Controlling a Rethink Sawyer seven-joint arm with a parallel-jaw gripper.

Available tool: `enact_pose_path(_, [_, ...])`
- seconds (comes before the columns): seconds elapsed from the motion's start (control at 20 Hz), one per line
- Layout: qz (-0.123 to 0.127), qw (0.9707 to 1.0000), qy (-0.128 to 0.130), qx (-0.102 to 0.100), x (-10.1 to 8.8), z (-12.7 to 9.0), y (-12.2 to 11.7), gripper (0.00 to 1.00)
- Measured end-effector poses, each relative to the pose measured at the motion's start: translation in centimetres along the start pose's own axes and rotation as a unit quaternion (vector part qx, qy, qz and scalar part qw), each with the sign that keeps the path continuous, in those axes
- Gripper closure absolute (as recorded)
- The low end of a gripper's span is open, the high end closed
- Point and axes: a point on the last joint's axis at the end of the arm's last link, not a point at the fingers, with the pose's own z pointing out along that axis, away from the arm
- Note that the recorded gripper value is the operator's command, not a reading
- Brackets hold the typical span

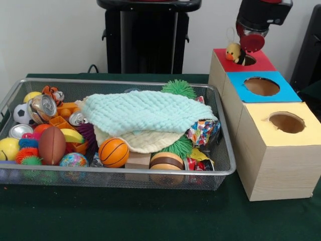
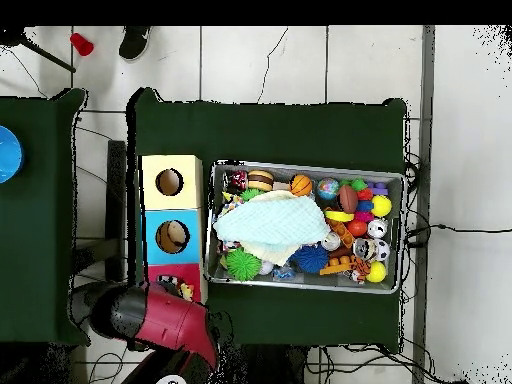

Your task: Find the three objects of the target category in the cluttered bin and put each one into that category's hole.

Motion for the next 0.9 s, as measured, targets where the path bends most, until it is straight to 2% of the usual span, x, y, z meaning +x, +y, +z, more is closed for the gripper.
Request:
enact_pose_path(0.1, [-0.007, 1.0000, -0.005, -0.002, 0.2, 0.1, 0.0, 1.00])
enact_pose_path(0.45, [-0.008, 1.0000, -0.004, -0.002, 0.1, 0.0, 0.1, 1.00])
enact_pose_path(0.7, [0.006, 0.9998, 0.019, -0.003, -0.5, -0.9, 0.6, 1.00])
enact_pose_path(0.9, [0.023, 0.9989, 0.040, -0.009, -1.6, -2.7, 1.0, 1.00])
